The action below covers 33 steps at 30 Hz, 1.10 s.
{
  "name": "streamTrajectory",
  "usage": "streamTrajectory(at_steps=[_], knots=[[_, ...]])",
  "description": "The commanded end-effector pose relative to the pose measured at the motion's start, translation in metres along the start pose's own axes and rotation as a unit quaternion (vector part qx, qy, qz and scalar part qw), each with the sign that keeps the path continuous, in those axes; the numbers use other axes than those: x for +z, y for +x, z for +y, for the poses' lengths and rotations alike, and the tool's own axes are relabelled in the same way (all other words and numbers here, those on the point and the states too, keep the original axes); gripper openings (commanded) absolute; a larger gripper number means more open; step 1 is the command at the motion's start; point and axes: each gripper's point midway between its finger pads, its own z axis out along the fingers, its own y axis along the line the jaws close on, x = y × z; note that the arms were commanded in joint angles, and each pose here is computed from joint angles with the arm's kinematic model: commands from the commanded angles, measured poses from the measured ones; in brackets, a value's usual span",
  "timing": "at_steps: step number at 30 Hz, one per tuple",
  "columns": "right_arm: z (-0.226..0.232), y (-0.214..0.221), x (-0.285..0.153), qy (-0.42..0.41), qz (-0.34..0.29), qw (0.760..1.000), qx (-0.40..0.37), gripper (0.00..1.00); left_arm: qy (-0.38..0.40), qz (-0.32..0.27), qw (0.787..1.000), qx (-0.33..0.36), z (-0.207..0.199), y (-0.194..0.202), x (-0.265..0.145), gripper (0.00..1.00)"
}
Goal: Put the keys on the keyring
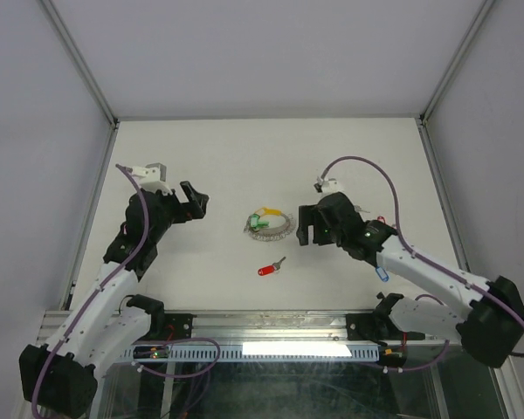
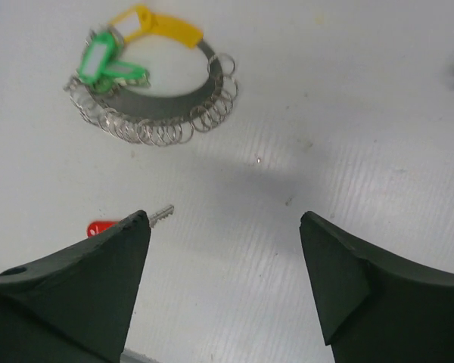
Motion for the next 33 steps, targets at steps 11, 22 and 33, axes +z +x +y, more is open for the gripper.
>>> streamTrajectory(at_steps=[11,22,33], knots=[[-0.057,-0.103,-0.134,0.044,-0.371,0.924,0.079,1.00,-0.104,-0.251,0.962,0.043,0.027,-0.115,-0.107,0.99],[-0.093,-0.088,-0.159,0.096,-0.402,0.903,0.117,1.00,-0.099,-0.278,0.955,0.032,0.035,-0.101,-0.127,0.99],[-0.099,-0.084,-0.153,0.110,-0.395,0.901,0.141,1.00,-0.111,-0.254,0.960,0.034,0.038,-0.097,-0.116,0.99]])
